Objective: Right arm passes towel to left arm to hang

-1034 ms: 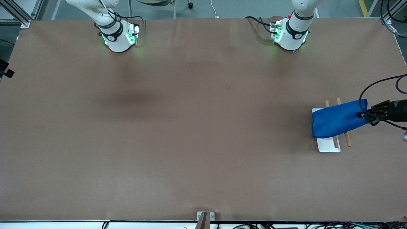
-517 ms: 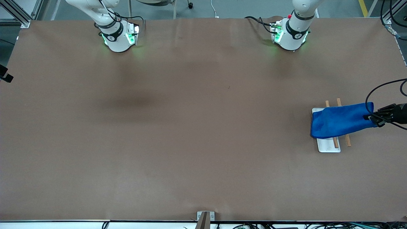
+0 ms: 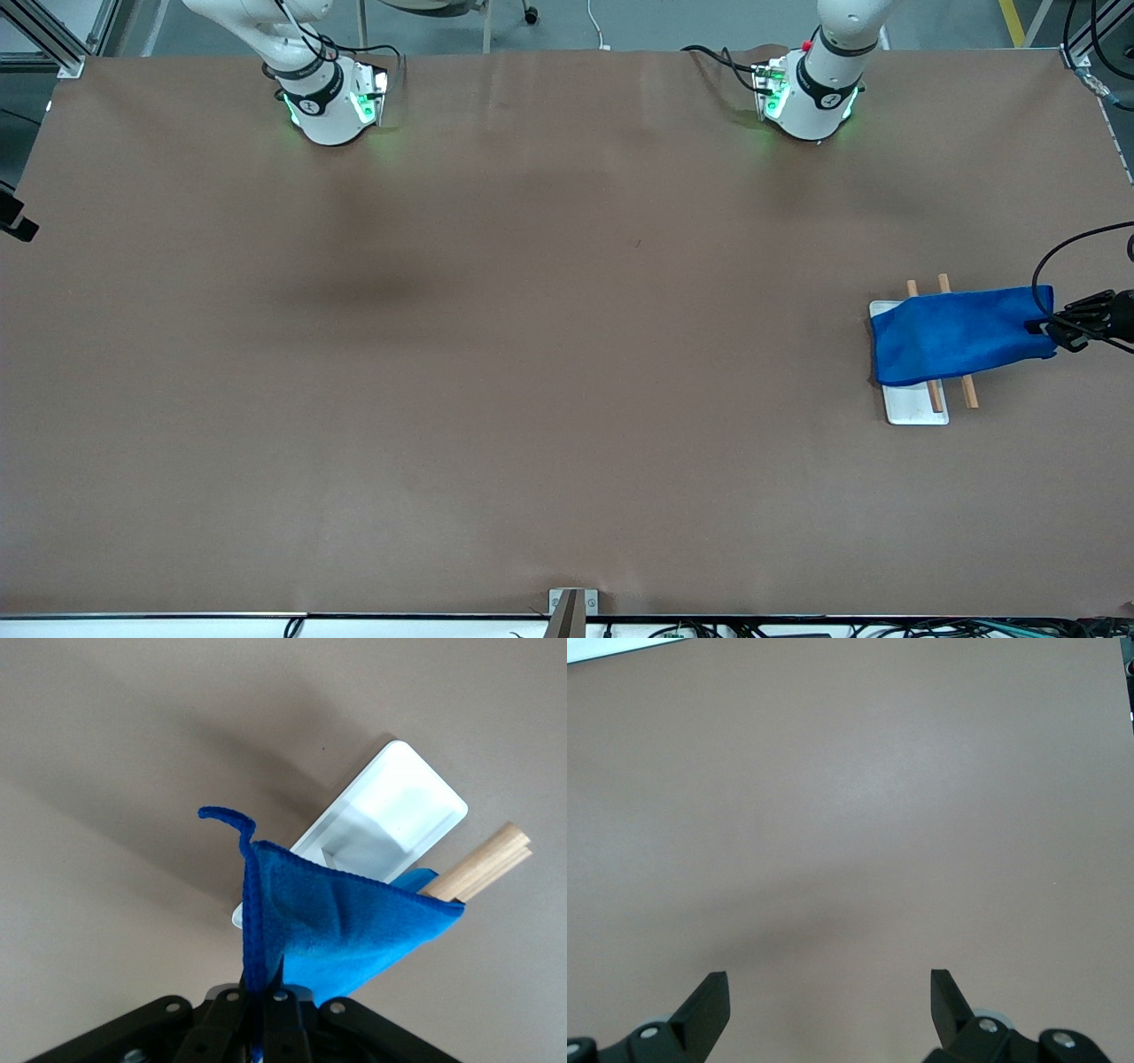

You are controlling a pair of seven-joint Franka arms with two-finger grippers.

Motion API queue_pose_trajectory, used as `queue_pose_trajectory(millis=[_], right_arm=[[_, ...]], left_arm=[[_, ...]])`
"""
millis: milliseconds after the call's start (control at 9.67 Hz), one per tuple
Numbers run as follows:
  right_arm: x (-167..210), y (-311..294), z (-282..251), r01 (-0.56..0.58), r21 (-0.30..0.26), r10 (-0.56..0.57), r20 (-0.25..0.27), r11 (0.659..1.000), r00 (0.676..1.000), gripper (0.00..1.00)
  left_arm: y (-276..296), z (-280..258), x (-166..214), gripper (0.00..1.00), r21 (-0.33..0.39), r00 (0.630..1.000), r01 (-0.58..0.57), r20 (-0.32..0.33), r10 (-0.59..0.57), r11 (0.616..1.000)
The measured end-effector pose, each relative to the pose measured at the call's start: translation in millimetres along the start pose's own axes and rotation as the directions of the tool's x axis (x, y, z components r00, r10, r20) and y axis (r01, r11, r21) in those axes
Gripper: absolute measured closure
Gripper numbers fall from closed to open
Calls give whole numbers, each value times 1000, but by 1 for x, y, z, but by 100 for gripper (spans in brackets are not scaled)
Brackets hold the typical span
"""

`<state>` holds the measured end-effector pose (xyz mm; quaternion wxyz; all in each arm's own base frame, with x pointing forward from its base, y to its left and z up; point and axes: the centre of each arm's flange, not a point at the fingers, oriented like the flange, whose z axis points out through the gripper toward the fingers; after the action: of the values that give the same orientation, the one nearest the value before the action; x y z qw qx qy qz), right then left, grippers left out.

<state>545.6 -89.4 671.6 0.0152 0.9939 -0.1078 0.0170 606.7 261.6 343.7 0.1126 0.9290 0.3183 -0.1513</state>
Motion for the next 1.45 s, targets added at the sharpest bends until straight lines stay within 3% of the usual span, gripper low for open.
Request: queue_pose_trajectory(millis=[414, 517, 828, 1138, 1448], right_arm=[[0, 1, 0, -2, 0, 2, 0, 1000, 1000, 0], [0, 1, 0, -2, 0, 2, 0, 1000, 1000, 0], [0, 1, 0, -3, 0, 3, 1, 1000, 1000, 0], [0, 2, 1, -1, 0, 1, 2, 1000, 1000, 0], [1, 2, 6, 14, 2, -14, 12, 1000, 1000, 0]], left_arm=[[-26, 9, 14, 96, -24, 1000, -23, -2, 23, 999], [-27, 11, 16, 86, -20, 999, -32, -4, 32, 999], [-25, 11, 17, 40, 8, 998, -52, -19, 52, 999], [-3, -16, 17, 1, 13, 991, -105, -80, 106, 994], [55, -57, -15, 0, 26, 970, -208, -123, 210, 978]])
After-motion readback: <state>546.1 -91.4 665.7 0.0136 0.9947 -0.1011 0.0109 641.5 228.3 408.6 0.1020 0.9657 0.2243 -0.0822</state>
